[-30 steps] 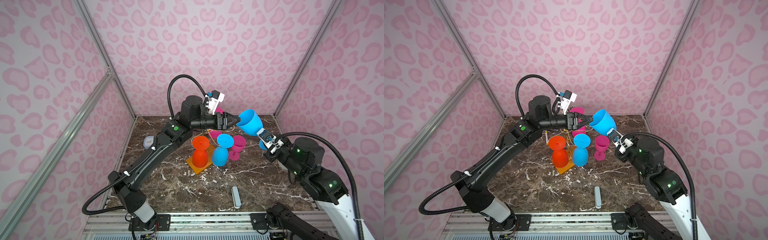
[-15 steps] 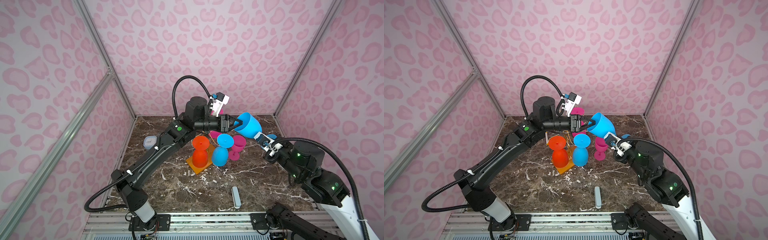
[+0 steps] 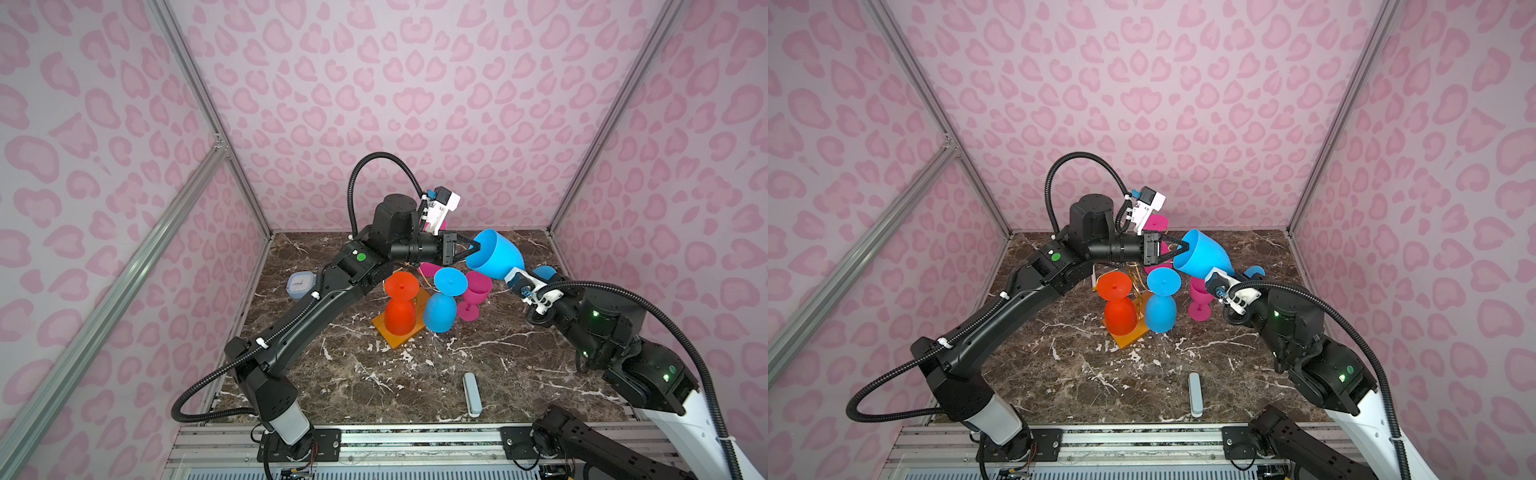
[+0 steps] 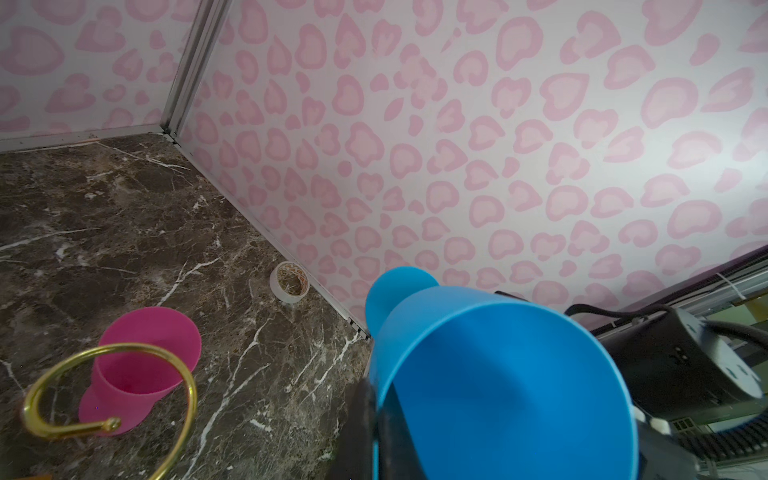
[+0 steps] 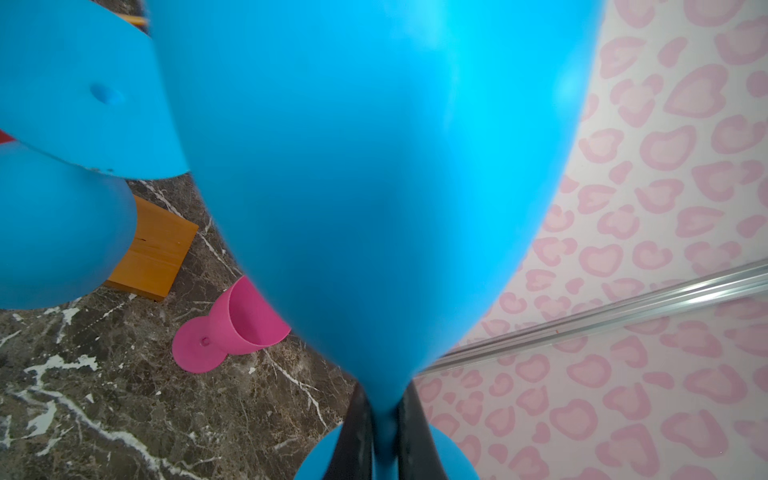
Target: Take the wine glass off the wine glass rack
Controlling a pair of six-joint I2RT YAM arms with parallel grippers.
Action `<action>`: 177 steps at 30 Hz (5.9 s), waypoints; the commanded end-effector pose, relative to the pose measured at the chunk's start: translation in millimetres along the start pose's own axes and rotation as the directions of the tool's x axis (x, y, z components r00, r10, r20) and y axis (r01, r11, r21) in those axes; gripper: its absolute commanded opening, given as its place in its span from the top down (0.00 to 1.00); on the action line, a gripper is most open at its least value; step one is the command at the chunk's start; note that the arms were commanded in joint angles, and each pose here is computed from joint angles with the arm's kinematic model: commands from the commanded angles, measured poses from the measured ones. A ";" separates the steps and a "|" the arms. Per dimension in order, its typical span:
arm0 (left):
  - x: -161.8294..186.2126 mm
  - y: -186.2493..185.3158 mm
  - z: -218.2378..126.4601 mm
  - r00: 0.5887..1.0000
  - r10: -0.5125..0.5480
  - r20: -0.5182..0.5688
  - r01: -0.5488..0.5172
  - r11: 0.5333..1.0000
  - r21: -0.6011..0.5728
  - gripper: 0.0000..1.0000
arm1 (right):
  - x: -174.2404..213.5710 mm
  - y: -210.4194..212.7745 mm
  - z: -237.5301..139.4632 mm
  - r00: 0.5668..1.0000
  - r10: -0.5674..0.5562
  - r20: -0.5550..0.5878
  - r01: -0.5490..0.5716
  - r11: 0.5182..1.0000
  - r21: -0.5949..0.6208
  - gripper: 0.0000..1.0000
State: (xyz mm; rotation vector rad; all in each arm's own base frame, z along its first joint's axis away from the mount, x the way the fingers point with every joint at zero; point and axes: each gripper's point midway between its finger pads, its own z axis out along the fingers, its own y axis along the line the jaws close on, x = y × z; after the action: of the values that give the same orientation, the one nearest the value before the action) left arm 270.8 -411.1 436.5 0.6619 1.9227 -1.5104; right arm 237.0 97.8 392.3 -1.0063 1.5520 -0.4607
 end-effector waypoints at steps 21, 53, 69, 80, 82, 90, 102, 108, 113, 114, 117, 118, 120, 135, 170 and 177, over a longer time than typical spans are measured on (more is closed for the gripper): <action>-70.1 -11.3 -70.6 0.941 0.128 0.312 -0.118 0.992 -0.051 0.97 | -12.5 -106.8 -58.5 0.825 0.495 0.275 -0.565 0.744 0.356 0.01; 86.1 155.8 -362.3 0.913 0.261 0.312 0.260 0.215 -0.941 0.96 | 36.4 -93.7 10.5 0.625 0.763 0.165 -0.769 0.567 0.295 0.01; 163.0 234.7 -297.2 0.958 -0.232 0.168 0.234 0.294 -0.927 0.97 | 51.7 -87.9 14.2 0.594 0.796 0.120 -0.787 0.543 0.293 0.01; 173.5 256.4 -290.2 0.943 -0.318 0.095 0.180 0.250 -0.951 0.97 | 60.8 -79.3 27.6 0.570 0.821 0.033 -0.796 0.541 0.271 0.01; 174.8 258.4 -288.7 0.941 -0.327 0.087 0.173 0.242 -0.955 0.97 | 60.3 -78.4 29.2 0.564 0.825 0.031 -0.802 0.538 0.261 0.01; 180.7 270.0 -281.8 0.935 -0.354 0.034 0.122 0.227 -0.966 0.97 | 65.4 -75.6 29.5 0.565 0.825 0.008 -0.797 0.543 0.265 0.01; 177.6 272.5 -276.8 0.944 -0.329 -0.019 0.048 0.196 -0.980 0.97 | 68.0 -73.5 27.4 0.559 0.829 -0.008 -0.800 0.541 0.258 0.01; 177.7 274.1 -274.6 0.945 -0.326 -0.029 0.037 0.196 -0.980 0.97 | 68.9 -73.0 26.6 0.556 0.831 -0.010 -0.802 0.539 0.259 0.01; 179.3 275.2 -274.5 0.944 -0.327 -0.033 0.033 0.193 -0.981 0.97 | 69.4 -72.2 26.0 0.557 0.830 -0.016 -0.800 0.542 0.258 0.01; 179.4 275.0 -274.4 0.944 -0.327 -0.033 0.033 0.193 -0.981 0.97 | 69.4 -72.1 25.9 0.556 0.831 -0.017 -0.800 0.541 0.258 0.01; 180.5 275.5 -273.4 0.943 -0.330 -0.037 0.029 0.194 -0.980 0.97 | 69.2 -71.5 25.9 0.555 0.831 -0.018 -0.802 0.541 0.255 0.01; 181.1 275.9 -273.0 0.943 -0.331 -0.038 0.028 0.195 -0.980 0.96 | 69.6 -71.1 26.0 0.555 0.832 -0.020 -0.802 0.541 0.254 0.01; 182.4 276.3 -271.8 0.941 -0.335 -0.040 0.029 0.197 -0.980 0.95 | 70.1 -70.3 26.2 0.555 0.832 -0.023 -0.801 0.542 0.254 0.01; 184.7 273.1 -268.9 0.940 -0.339 -0.041 0.035 0.214 -0.976 0.80 | 70.6 -67.2 27.1 0.545 0.838 -0.043 -0.807 0.537 0.245 0.01; 56.5 157.3 -259.0 0.977 0.065 0.202 0.129 0.574 -0.809 0.51 | 33.9 -31.9 60.2 0.225 0.954 -0.196 -0.974 0.226 -0.019 0.06; 46.0 153.4 -263.0 0.945 0.117 0.305 0.178 0.598 -0.782 0.51 | 24.0 -33.7 82.4 0.160 0.955 -0.250 -0.986 0.145 -0.078 0.17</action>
State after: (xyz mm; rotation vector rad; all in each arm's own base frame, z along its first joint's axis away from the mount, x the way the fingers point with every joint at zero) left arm 299.1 -117.1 327.4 -0.0189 2.1555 -0.4926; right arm 318.0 70.8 372.6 0.1387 2.0791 0.5708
